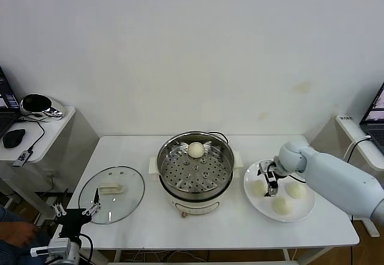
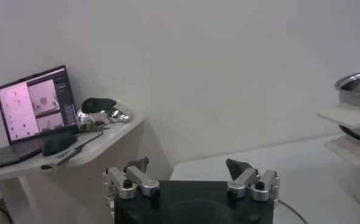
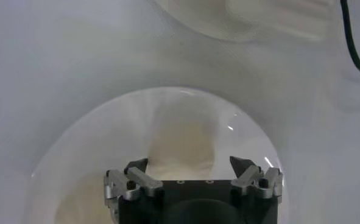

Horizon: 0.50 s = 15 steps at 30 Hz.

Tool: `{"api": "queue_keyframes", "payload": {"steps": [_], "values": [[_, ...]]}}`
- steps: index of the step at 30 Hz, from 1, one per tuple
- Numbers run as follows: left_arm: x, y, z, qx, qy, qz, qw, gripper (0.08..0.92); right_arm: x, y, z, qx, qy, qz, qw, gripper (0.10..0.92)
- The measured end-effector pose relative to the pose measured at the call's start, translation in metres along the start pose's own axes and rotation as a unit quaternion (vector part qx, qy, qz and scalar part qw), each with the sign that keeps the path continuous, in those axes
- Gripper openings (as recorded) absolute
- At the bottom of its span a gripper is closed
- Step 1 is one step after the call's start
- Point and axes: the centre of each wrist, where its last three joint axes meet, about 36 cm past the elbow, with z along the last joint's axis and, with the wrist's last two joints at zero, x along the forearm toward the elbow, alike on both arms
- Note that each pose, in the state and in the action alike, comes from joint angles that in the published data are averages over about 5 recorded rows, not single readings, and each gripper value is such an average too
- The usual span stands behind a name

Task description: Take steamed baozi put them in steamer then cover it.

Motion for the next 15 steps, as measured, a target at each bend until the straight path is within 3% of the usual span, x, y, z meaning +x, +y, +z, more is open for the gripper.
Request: {"api": "queue_keyframes", "payload": {"steps": [9, 15], "values": [[0.0008, -0.0007, 0.0003, 0.001, 0.001, 0.000, 1.000, 0.823, -0.0031, -0.0032, -0.0015, -0.002, 0.002, -0.004, 1.000, 0.617], [0.0013, -0.0009, -0.0009, 0.001, -0.001, 0.000, 1.000, 0.823, 0.0011, -0.0051, -0.0009, 0.000, 0.002, -0.009, 1.000, 0.580]]}}
